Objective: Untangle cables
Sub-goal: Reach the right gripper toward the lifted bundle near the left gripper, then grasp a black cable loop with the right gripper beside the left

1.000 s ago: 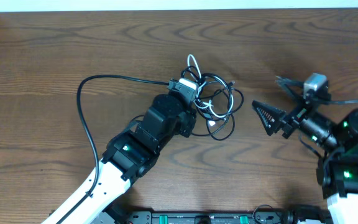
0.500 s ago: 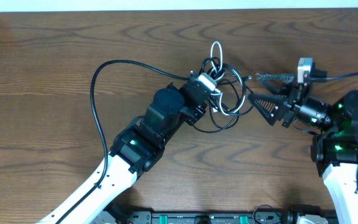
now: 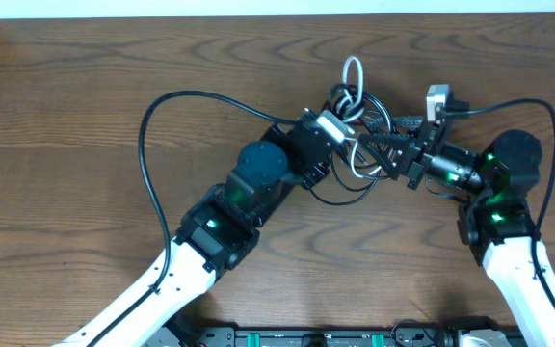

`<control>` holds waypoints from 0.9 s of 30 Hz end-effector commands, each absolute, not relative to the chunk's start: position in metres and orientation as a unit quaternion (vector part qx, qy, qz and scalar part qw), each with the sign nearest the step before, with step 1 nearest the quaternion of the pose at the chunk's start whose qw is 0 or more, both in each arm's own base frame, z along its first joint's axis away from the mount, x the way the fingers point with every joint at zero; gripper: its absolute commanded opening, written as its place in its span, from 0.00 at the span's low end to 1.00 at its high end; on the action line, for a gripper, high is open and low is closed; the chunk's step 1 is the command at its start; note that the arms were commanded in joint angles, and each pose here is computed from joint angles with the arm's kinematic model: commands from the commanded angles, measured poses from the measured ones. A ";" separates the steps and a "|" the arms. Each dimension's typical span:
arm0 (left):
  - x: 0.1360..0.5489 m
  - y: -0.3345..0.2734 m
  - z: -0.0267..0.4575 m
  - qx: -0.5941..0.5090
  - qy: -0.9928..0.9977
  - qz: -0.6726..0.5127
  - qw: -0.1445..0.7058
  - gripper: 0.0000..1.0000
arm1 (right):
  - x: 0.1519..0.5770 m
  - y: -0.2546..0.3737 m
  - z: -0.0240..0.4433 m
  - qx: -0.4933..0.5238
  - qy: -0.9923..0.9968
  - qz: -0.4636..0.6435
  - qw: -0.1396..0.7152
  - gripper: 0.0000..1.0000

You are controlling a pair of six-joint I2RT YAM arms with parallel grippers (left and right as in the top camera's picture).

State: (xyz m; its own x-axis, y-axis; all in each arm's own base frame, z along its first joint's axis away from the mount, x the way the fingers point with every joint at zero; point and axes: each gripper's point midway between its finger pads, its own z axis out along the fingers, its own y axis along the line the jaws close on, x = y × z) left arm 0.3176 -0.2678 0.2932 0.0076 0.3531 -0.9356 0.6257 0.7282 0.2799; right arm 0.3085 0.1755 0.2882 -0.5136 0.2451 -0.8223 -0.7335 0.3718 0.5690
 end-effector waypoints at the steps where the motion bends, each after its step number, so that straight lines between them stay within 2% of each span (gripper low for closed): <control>1: 0.307 -0.280 0.313 0.357 0.675 -0.127 0.633 0.07 | 0.326 0.172 0.278 -0.157 0.702 0.517 0.464 0.31; 2: 0.307 -0.280 0.314 0.357 0.675 -0.127 0.633 0.07 | 0.328 0.171 0.275 -0.154 0.704 0.517 0.462 0.29; 5: 0.305 -0.272 0.322 0.353 0.671 -0.115 0.641 0.07 | 0.339 0.163 0.258 -0.131 0.721 0.512 0.448 0.10; 8: 0.302 -0.254 0.336 0.333 0.672 -0.091 0.655 0.07 | 0.347 0.146 0.240 -0.098 0.743 0.500 0.434 0.02; 19: 0.271 -0.215 0.351 0.326 0.683 -0.075 0.650 0.08 | 0.353 0.106 0.211 -0.033 0.781 0.469 0.411 0.01; 27: 0.280 -0.177 0.363 0.255 0.698 -0.004 0.670 0.08 | 0.354 0.092 0.194 -0.004 0.802 0.442 0.402 0.01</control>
State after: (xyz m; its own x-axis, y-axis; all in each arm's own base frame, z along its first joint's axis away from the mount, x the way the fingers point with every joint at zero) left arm 0.2698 -0.2227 0.3261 0.0176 0.3894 -0.9209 0.5744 0.7500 0.3281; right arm 0.3334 0.1228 0.2046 -0.7268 0.2855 -0.6247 -0.4504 0.4885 0.7473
